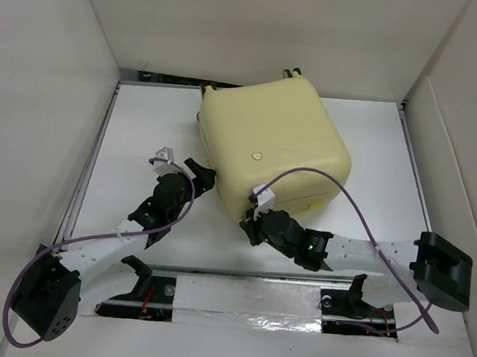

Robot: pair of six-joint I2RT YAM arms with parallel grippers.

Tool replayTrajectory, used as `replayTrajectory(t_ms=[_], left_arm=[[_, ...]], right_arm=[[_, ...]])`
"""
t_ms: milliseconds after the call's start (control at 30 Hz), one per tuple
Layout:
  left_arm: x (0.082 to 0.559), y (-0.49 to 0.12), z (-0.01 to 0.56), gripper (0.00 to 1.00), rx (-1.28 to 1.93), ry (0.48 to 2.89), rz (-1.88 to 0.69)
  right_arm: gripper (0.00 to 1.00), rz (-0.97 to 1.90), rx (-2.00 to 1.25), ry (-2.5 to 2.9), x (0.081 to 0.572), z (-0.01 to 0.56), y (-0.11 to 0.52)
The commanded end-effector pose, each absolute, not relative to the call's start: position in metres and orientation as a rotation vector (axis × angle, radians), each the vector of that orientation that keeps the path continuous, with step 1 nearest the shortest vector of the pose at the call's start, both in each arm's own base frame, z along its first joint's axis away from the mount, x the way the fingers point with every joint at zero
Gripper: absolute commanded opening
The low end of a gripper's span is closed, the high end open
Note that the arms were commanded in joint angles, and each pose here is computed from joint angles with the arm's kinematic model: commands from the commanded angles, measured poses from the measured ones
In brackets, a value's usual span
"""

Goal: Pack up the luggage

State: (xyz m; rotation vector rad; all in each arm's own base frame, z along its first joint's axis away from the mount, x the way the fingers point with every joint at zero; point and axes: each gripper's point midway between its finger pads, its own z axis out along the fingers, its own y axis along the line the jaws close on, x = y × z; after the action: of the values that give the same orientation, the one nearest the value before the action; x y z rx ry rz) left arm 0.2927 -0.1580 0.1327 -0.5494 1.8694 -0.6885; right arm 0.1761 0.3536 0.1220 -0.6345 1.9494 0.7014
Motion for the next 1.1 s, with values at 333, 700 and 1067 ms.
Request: replayTrajectory(t_ms=[333,700,1067], left_arm=[[0.437,-0.156,0.251,0.97,-0.628,1.731,-0.764],[0.509,-0.175,0.22,0.99,-0.624,1.903,-0.68],[0.527,-0.186,0.204,0.82,-0.648,1.883,-0.742]], right_arm=[[0.0,1.119,-0.614,1.75,0.117,0.195,0.314],[0.0,1.102,-0.565,1.738,0.124,0.197,0.287],[0.0,1.069,-0.552,1.774,0.133,0.188,0.284]])
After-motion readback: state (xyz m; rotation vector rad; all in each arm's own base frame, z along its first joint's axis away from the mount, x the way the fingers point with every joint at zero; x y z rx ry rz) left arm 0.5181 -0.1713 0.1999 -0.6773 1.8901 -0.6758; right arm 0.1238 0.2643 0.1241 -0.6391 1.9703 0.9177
